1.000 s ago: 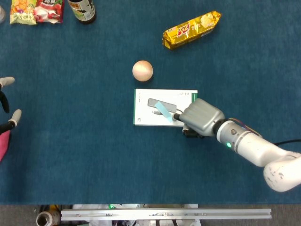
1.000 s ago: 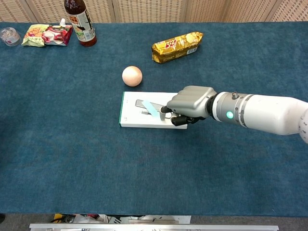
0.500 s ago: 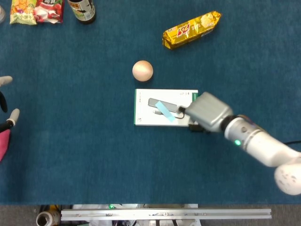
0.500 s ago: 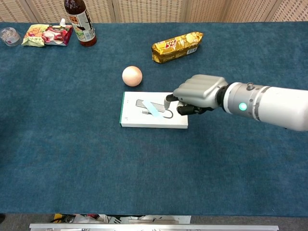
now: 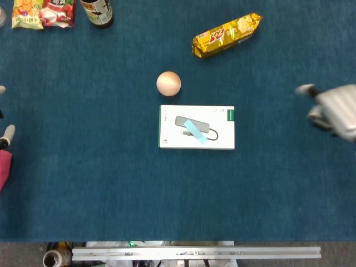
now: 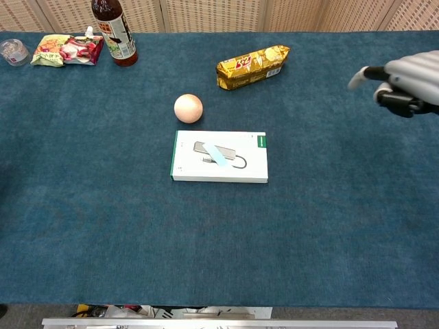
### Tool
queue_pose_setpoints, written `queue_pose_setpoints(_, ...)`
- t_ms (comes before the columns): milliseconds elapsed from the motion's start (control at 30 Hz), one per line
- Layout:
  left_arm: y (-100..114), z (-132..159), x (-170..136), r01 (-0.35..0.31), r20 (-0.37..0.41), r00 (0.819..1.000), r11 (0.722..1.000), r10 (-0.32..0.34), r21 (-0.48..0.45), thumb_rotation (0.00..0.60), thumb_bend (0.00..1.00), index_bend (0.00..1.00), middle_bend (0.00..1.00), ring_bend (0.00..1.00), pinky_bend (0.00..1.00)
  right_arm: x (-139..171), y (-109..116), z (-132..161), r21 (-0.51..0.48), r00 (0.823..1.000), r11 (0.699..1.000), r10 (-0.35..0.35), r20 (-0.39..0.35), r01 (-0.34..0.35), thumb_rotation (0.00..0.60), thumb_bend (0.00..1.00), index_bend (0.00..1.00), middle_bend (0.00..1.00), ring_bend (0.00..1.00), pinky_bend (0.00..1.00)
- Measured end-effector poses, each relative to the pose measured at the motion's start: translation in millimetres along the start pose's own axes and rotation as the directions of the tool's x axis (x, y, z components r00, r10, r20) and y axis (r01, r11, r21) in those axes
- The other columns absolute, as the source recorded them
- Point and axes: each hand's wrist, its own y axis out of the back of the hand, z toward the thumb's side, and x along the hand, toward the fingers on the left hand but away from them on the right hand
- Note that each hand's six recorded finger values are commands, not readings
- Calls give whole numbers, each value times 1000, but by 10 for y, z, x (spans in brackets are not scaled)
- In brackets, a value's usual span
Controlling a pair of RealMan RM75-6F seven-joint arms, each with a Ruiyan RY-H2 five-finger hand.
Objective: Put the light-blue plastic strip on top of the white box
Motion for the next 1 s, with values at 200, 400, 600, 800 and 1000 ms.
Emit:
queue_pose_setpoints(200, -6, 9, -11, -1, 17, 1000, 999, 1, 34, 600, 236, 252, 462, 425, 519, 437, -26, -623, -69, 975, 989, -117, 189, 132, 0, 402, 138, 384, 410, 671)
queue_pose_setpoints(400, 38, 26, -85, -29, 34, 999, 997, 27, 65, 600, 236, 251, 438, 406, 496, 826, -117, -1113, -53, 915, 959, -247, 318, 277, 52, 393, 89, 304, 288, 509)
queue_pose_setpoints(600, 71, 23, -233, -53, 38, 998, 996, 50, 75, 600, 236, 252, 437, 405, 480, 1143, -303, -1357, -36, 873, 940, -299, 386, 338, 66, 331, 89, 303, 287, 491)
queue_pose_setpoints(800, 72, -1, -339, -47, 30, 999, 996, 45, 76, 600, 236, 252, 435, 405, 472, 1249, -338, -1344, -38, 858, 922, -344, 380, 386, 64, 327, 89, 303, 287, 489)
queue_pose_setpoints(1000, 46, -21, -369, -25, 18, 1000, 995, 24, 97, 600, 236, 252, 428, 404, 455, 1239, -385, -1305, -48, 873, 930, -324, 366, 365, 65, 327, 89, 303, 287, 489)
